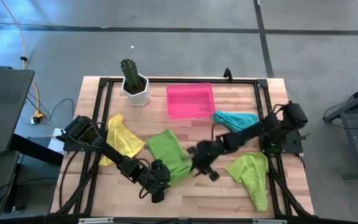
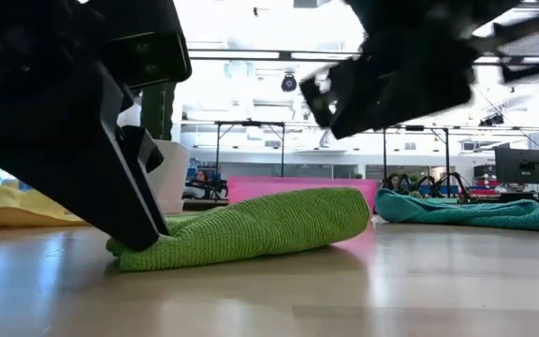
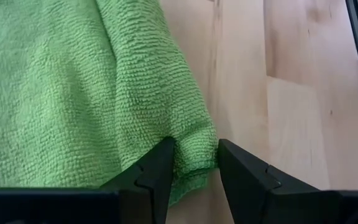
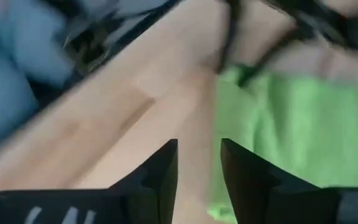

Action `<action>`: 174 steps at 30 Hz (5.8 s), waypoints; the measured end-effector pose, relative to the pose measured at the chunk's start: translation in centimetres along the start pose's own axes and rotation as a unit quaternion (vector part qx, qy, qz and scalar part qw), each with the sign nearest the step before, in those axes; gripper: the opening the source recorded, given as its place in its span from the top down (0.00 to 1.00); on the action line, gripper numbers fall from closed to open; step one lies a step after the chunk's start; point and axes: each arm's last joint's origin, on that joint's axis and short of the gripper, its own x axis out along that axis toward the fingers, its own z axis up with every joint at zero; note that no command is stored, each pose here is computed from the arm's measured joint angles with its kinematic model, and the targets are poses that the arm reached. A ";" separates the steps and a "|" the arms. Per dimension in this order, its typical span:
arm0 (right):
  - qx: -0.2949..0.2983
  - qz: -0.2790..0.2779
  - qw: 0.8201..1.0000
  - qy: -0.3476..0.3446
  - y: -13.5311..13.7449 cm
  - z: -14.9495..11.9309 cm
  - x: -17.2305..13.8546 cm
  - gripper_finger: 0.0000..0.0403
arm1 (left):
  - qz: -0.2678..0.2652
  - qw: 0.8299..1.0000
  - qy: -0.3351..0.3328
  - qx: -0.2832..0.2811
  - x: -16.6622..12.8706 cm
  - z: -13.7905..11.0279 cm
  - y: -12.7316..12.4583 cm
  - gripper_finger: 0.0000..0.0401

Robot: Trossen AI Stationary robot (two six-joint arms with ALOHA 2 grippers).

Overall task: Roll microfiber towels into tight, uniform cylinder then place into a basket
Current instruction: Roll the green microfiber cloth

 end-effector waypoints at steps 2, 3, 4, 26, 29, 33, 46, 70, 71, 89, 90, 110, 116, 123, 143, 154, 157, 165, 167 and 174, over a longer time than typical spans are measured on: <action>-0.093 -0.027 0.995 0.022 1.2 0.1 0.8 0.71 | 0.000 1.000 0.000 0.009 0.0 0.0 0.0 0.70; -0.128 -0.046 0.990 0.039 1.7 0.0 1.3 0.70 | 0.000 1.000 0.001 0.011 0.0 0.0 0.0 0.70; -0.155 -0.065 0.984 0.057 2.1 -0.2 1.7 0.70 | 0.000 1.000 0.001 0.011 0.0 0.0 0.0 0.70; -0.099 -0.121 0.984 0.083 2.8 -0.9 3.1 0.48 | 0.000 1.000 -0.001 -0.006 0.0 0.0 0.0 0.70; -0.090 -0.125 0.984 0.084 2.5 -1.0 3.0 0.45 | 0.000 1.000 -0.001 -0.008 0.0 0.0 0.0 0.70; -0.076 -0.134 0.984 0.092 1.5 -1.4 2.8 0.45 | 0.000 1.000 -0.001 -0.021 0.1 0.1 0.2 0.70; -0.124 -0.103 0.984 0.078 3.8 0.1 2.2 0.45 | 0.000 1.000 0.000 -0.021 0.1 0.1 0.2 0.70; -0.104 -0.176 0.970 0.133 1.3 -2.7 4.0 0.45 | -0.005 1.000 -0.009 -0.028 0.2 0.3 0.2 0.70; -0.101 -0.176 0.970 0.134 1.2 -2.9 4.1 0.45 | -0.005 1.000 -0.009 -0.028 0.2 0.3 0.2 0.70; -0.122 -0.198 0.960 0.154 1.5 -2.8 3.8 0.60 | -0.007 1.000 -0.009 -0.028 0.2 0.4 0.2 0.70; -0.128 -0.207 0.958 0.153 1.5 -2.4 3.4 0.60 | -0.007 1.000 -0.009 -0.028 0.2 0.4 0.2 0.70; 0.007 -0.190 0.981 0.046 2.2 0.5 1.5 0.37 | -0.010 0.999 -0.013 -0.042 0.2 0.4 0.2 0.70; -0.031 -0.147 0.986 0.067 2.6 -0.2 2.3 0.37 | -0.010 0.999 -0.015 -0.044 0.2 0.5 0.1 0.70; -0.027 -0.138 0.985 0.096 2.5 -2.0 4.0 0.37 | -0.011 0.998 -0.017 -0.056 0.2 0.5 0.1 0.70; -0.008 -0.156 0.981 0.115 0.8 -3.6 4.7 0.43 | -0.012 0.998 -0.019 -0.056 0.2 0.5 0.1 0.70; -0.020 -0.212 0.966 0.148 0.8 -2.7 2.8 0.54 | -0.013 0.998 -0.018 -0.056 0.2 0.5 0.1 0.70; -0.014 -0.210 0.965 0.156 1.2 -2.1 1.8 0.49 | -0.013 0.998 -0.018 -0.056 0.2 0.5 0.1 0.70; -0.032 -0.156 0.981 0.112 2.5 -1.0 2.1 0.39 | -0.014 0.998 -0.016 -0.059 0.3 0.6 0.3 0.70; -0.054 -0.148 0.981 0.113 2.9 -1.0 2.3 0.39 | -0.014 0.998 -0.016 -0.059 0.3 0.6 0.3 0.70; -0.075 -0.147 0.980 0.111 3.0 -1.6 3.5 0.39 | -0.016 0.998 -0.019 -0.060 0.3 0.7 0.2 0.70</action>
